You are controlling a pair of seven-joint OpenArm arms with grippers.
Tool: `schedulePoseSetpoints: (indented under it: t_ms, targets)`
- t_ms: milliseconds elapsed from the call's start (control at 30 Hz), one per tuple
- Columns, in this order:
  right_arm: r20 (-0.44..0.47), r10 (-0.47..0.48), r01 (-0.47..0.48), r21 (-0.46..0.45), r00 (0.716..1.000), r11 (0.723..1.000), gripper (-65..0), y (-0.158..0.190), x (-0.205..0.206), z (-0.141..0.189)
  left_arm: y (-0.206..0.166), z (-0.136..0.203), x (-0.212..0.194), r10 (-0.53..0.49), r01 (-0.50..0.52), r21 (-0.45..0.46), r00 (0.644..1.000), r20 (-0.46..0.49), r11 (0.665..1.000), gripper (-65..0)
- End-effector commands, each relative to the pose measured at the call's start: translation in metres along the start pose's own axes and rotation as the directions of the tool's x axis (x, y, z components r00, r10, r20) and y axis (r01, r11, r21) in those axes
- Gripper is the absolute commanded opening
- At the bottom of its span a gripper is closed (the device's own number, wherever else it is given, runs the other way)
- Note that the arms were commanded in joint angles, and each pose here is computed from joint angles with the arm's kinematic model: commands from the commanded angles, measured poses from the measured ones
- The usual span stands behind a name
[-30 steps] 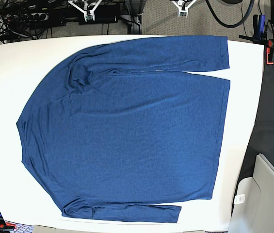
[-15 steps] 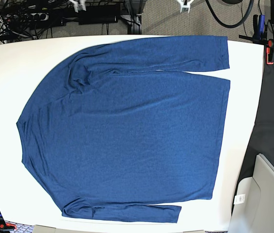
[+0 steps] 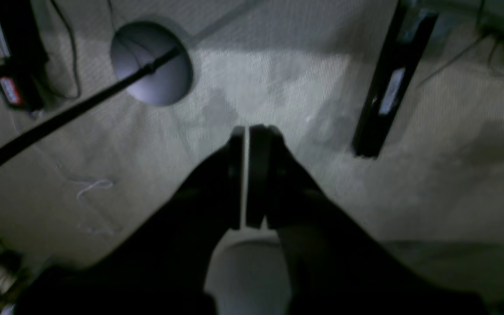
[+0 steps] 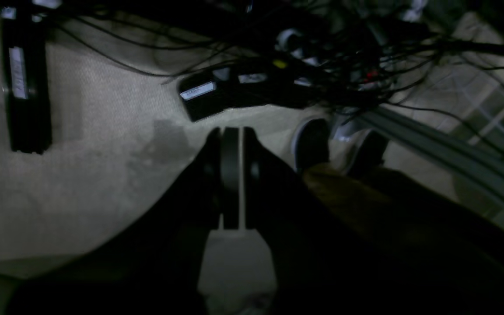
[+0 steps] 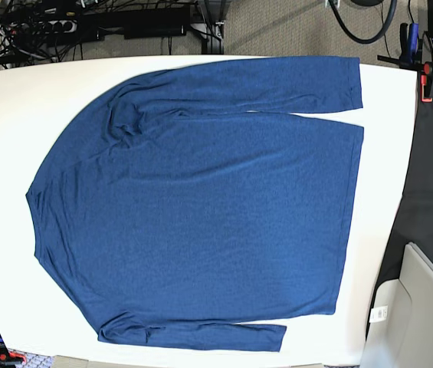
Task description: Fold the T-shirt properly
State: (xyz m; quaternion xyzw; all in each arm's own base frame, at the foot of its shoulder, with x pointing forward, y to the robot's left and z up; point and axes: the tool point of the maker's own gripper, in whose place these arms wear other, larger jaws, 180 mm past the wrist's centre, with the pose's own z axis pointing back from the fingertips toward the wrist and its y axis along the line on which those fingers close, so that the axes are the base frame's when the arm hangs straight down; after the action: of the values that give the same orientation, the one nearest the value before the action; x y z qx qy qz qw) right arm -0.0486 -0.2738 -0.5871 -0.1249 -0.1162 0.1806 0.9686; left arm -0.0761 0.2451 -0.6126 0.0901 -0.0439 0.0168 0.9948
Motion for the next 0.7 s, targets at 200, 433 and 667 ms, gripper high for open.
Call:
schedulePoseSetpoints:
  t_ms: [200, 433, 667]
  targets:
    - [0.075, 0.034, -0.026, -0.108, 0.997, 0.994, -64.8, -0.054, 0.016, 0.050, 0.045, 0.060, 0.016, 0.047, -0.058, 0.055, 0.982, 0.182, 0.997, -65.0]
    - [0.222, 0.059, 0.001, -0.259, 0.973, 0.966, -64.8, -0.112, 0.077, 0.117, 0.035, 0.124, 0.074, -0.010, -0.001, 0.028, 0.921, 0.390, 1.000, -65.0]
    - [0.333, 0.107, 0.024, -0.366, 0.937, 0.930, -64.8, -0.148, 0.133, 0.174, 0.022, 0.169, 0.132, -0.021, 0.021, 0.005, 0.863, 0.504, 1.000, -65.0]
